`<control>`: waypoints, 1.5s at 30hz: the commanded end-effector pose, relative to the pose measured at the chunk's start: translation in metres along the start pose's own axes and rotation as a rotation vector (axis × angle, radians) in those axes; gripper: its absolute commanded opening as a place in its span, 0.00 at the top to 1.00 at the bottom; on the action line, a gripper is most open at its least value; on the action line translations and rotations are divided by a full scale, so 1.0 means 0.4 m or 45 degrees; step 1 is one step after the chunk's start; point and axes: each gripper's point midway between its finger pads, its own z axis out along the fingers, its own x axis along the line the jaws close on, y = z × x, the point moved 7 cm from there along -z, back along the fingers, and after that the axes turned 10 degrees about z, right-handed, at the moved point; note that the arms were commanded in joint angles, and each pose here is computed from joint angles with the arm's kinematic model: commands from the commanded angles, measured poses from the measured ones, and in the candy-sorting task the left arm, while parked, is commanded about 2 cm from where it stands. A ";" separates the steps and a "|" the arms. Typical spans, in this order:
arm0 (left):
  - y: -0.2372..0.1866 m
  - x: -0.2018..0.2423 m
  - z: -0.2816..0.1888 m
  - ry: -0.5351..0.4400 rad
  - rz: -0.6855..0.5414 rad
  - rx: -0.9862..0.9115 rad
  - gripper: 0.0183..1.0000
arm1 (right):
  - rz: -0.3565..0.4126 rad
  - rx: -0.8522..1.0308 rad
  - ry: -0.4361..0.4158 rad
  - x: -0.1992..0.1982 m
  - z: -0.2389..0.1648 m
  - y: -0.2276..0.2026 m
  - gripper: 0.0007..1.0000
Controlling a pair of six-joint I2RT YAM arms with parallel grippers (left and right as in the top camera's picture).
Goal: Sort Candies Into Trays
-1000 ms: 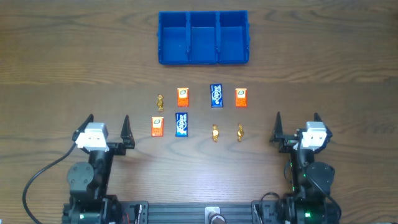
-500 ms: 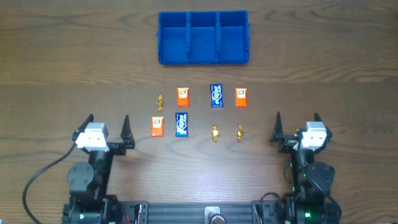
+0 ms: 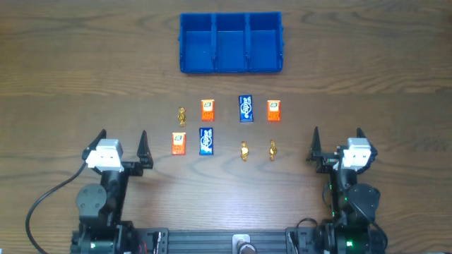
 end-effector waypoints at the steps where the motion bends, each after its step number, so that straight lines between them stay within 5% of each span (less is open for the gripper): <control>1: -0.020 -0.005 0.000 -0.022 -0.010 0.047 0.00 | -0.015 0.001 0.006 0.000 -0.001 -0.002 0.00; 10: 0.144 0.005 -0.045 -0.065 -0.104 0.223 0.00 | -0.015 0.001 0.006 0.000 -0.001 -0.002 0.00; 18: 0.259 -0.024 0.030 -0.264 -0.239 0.622 0.00 | -0.015 0.001 0.006 0.000 -0.001 -0.002 0.00; 23: 0.184 -0.097 0.130 -0.354 -0.235 0.985 0.00 | -0.015 0.001 0.006 0.000 -0.001 -0.002 0.00; 30: 0.035 -0.195 0.207 -0.330 -0.181 1.360 0.00 | -0.015 0.001 0.006 0.000 -0.001 -0.002 0.00; 45: -0.123 -0.238 0.243 -0.220 -0.094 1.629 0.00 | -0.015 0.001 0.006 0.000 -0.001 -0.002 0.00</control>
